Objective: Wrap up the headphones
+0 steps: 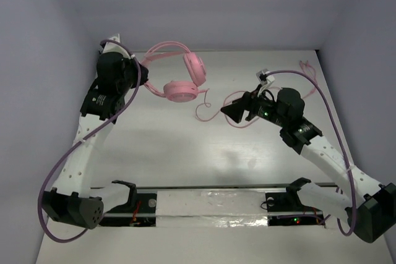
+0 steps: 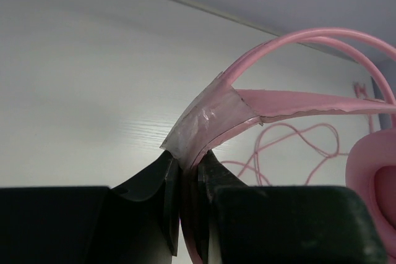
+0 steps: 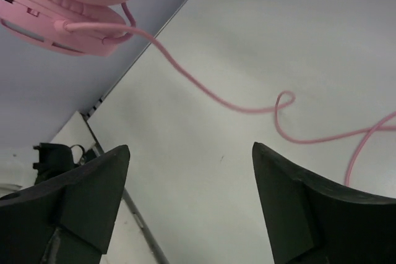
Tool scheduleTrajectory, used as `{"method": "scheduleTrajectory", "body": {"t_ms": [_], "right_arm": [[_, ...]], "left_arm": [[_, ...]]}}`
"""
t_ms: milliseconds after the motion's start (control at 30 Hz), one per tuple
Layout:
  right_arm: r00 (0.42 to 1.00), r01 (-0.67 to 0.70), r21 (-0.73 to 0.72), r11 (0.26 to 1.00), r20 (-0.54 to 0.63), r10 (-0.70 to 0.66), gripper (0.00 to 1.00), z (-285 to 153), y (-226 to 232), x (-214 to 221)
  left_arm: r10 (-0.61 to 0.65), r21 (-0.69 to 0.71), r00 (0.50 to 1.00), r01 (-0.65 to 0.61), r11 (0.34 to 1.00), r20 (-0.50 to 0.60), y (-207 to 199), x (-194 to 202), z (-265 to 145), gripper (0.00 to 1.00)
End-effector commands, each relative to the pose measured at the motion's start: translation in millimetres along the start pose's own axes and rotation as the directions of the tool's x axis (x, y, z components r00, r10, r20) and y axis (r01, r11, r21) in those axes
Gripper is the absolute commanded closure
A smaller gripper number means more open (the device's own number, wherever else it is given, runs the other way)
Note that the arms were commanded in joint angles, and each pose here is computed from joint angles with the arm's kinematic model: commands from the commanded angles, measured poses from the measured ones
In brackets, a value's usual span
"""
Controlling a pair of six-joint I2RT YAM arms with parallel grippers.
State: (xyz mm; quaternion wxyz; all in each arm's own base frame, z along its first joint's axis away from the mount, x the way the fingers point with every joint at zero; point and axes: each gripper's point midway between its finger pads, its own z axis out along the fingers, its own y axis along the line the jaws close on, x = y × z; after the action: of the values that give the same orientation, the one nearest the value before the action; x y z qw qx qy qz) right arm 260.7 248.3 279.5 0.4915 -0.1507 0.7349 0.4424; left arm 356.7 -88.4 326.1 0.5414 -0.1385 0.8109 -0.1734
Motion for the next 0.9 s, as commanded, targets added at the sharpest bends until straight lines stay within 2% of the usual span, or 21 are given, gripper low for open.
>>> {"method": "scheduleTrajectory", "body": {"t_ms": [0,133,167,233,333,367,400,433,500,567,667,767,867], "right_arm": [[0.985,0.153,-0.104,0.983,0.102,-0.143,0.12,1,23,-21],[0.964,0.227,0.003,0.974,0.144,-0.225,0.07,17,-1,-31],[0.963,0.239,-0.005,0.971,0.128,-0.236,0.07,23,-4,-27],[0.974,0.226,-0.098,0.969,0.014,-0.226,0.1,42,-1,-2],[0.976,0.21,-0.174,0.962,-0.025,-0.218,0.12,49,15,26],[0.979,0.199,-0.176,0.964,-0.003,-0.203,0.15,46,16,26],[0.982,0.187,-0.202,0.961,0.043,-0.183,0.3,42,25,19],[0.983,0.184,-0.222,0.957,0.052,-0.177,0.36,36,30,20],[0.983,0.185,-0.264,0.947,0.07,-0.172,0.36,23,41,21],[0.983,0.184,-0.243,0.952,0.057,-0.175,0.35,23,35,25],[0.983,0.185,-0.134,0.973,0.021,-0.184,0.22,40,10,32],[0.979,0.18,0.013,0.984,0.091,-0.18,0.18,56,-19,17],[0.97,0.21,0.023,0.978,0.119,-0.211,0.13,67,-21,6]], "left_arm": [[0.015,0.133,0.999,-0.009,0.991,-0.042,-29,-10,-15,1.0],[0.011,0.229,0.998,0.002,0.973,-0.055,-46,-19,-24,1.0],[0.006,0.262,0.998,0.009,0.965,-0.056,-52,-23,-28,1.0],[0.005,0.279,0.999,0.01,0.96,-0.05,-56,-31,-33,1.0],[0.004,0.303,0.999,0.009,0.953,-0.041,-59,-42,-36,1.0],[0.007,0.302,0.999,0.006,0.953,-0.041,-60,-43,-35,1.0],[0.009,0.292,1.0,0.0,0.956,-0.03,-57,-48,-33,1.0],[0.005,0.273,1.0,0.003,0.962,-0.031,-51,-51,-27,1.0],[0.0,0.309,0.998,0.017,0.951,-0.056,-57,-50,-22,1.0],[-0.007,0.333,0.998,0.026,0.943,-0.057,-60,-53,-20,1.0],[-0.014,0.361,0.997,0.039,0.932,-0.073,-65,-51,-21,1.0],[-0.011,0.386,0.997,0.04,0.922,-0.076,-70,-51,-28,1.0],[-0.014,0.429,0.996,0.053,0.902,-0.092,-78,-50,-39,1.0]]}}
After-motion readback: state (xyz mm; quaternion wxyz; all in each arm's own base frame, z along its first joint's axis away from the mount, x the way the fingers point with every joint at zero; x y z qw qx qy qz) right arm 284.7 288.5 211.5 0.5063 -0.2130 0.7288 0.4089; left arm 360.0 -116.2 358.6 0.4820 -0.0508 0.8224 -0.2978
